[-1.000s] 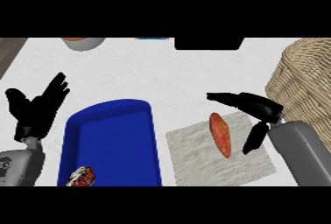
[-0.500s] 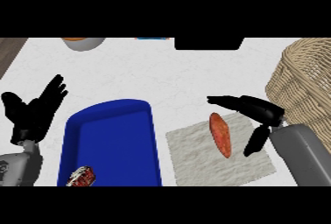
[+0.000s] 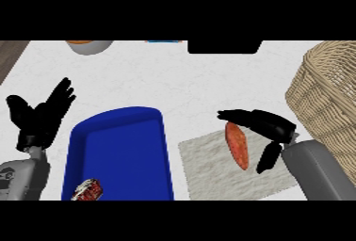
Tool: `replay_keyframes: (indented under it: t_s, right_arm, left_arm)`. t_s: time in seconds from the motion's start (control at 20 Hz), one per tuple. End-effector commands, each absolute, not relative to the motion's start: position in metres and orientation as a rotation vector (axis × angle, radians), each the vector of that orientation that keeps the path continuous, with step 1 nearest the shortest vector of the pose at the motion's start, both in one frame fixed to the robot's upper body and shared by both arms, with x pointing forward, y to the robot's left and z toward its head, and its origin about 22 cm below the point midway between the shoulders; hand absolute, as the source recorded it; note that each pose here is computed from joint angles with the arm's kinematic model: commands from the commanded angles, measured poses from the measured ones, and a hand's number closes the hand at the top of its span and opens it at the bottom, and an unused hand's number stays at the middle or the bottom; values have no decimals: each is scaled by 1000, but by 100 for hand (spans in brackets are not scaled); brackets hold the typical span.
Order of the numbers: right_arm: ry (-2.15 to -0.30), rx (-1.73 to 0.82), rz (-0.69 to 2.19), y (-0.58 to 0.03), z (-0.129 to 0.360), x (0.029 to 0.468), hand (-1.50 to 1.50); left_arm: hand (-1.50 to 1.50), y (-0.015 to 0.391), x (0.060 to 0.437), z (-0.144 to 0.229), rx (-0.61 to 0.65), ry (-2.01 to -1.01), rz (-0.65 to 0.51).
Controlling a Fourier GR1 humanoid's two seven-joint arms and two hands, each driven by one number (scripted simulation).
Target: Pick the sweet potato from the placemat and place it in the basket
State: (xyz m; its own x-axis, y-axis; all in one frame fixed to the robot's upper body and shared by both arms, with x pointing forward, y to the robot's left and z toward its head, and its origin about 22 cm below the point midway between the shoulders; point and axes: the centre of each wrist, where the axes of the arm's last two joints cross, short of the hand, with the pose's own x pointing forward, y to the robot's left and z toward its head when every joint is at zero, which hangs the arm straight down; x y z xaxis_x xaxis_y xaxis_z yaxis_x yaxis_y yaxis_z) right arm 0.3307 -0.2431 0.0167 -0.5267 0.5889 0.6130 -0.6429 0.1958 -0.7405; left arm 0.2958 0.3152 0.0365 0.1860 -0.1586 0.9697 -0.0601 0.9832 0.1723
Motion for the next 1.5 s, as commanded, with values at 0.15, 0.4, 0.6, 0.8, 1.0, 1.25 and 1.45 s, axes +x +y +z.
replay_keyframes:
  t_s: [0.15, 0.4, 0.6, 0.8, 1.0, 1.25, 1.45]
  right_arm:
    - [-1461, 43, 1721, -225, 1, 328, 150]
    - [-1462, 22, 1710, -202, -16, 317, 150]
    - [-1473, 28, 1727, -209, -13, 315, 150]
    - [-1391, -126, 1546, -182, -16, 326, 150]
    - [-1200, -469, 1089, -210, -15, 332, 150]
    - [-1098, -688, 662, -204, 5, 344, 150]
    - [-1277, -787, 325, -180, 59, 366, 150]
  left_arm:
    - [0, 310, 288, 34, 177, -1388, -75]
    - [0, 324, 292, 41, 207, -1383, -73]
    - [0, 322, 297, 54, 192, -1377, -73]
    - [0, 321, 289, 40, 190, -1389, -83]
    - [0, 328, 288, 38, 226, -1363, -39]
    - [0, 321, 289, 40, 198, -1374, -65]
    - [0, 312, 295, 37, 153, -1390, -95]
